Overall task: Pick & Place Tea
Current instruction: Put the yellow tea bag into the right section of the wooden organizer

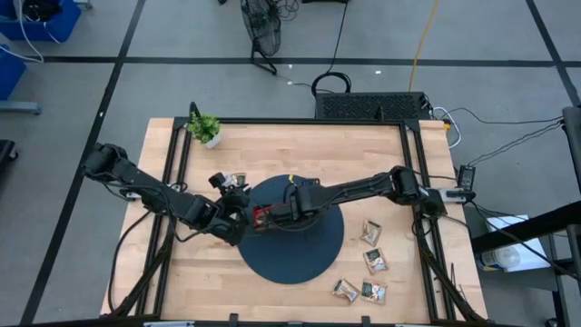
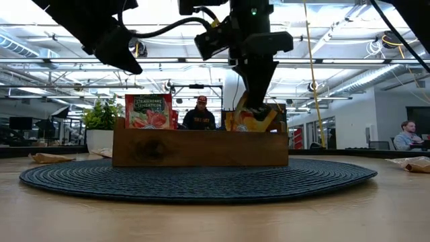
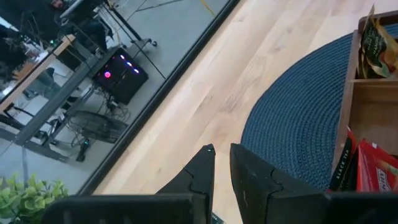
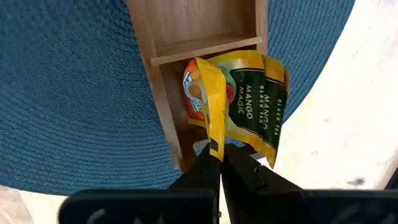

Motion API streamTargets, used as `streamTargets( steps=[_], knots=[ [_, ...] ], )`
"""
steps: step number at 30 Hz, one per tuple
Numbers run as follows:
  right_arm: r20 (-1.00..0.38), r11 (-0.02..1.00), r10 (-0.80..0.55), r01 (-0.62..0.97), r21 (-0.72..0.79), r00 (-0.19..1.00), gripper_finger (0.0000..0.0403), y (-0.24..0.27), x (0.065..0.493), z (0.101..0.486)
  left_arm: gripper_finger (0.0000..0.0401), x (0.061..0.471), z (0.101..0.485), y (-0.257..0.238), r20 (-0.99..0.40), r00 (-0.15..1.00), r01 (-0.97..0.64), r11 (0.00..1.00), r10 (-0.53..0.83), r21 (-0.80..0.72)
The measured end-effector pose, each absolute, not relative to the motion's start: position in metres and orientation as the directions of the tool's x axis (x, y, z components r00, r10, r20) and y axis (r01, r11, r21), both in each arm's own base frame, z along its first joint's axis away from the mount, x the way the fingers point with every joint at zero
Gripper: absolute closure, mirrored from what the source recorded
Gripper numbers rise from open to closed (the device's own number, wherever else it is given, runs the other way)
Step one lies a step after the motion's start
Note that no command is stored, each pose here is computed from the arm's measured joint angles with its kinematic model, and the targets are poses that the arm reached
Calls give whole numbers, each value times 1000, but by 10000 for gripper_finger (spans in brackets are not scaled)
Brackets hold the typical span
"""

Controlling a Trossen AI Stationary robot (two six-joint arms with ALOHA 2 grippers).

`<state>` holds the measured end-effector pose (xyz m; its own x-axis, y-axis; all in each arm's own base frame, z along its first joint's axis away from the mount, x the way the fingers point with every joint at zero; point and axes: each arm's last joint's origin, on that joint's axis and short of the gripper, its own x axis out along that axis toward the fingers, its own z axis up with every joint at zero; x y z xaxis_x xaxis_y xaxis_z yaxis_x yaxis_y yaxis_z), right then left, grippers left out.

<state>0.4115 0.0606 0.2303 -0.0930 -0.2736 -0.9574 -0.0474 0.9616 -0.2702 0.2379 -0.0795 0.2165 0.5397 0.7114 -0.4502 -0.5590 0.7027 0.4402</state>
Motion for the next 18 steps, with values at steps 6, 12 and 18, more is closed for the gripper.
streamTargets(
  steps=[6,12,18],
  knots=[
    [-956,961,-274,-65,-268,-105,403,58,411,220,345,238,217,-80,-449,543,-564,704,710,432],
    [-954,961,-276,-68,-270,-116,403,57,409,207,345,239,217,-80,-439,548,-568,702,712,429],
    [-960,961,-277,-34,-275,-40,385,58,416,207,345,240,218,-80,-428,553,-568,699,715,434]
  ],
)
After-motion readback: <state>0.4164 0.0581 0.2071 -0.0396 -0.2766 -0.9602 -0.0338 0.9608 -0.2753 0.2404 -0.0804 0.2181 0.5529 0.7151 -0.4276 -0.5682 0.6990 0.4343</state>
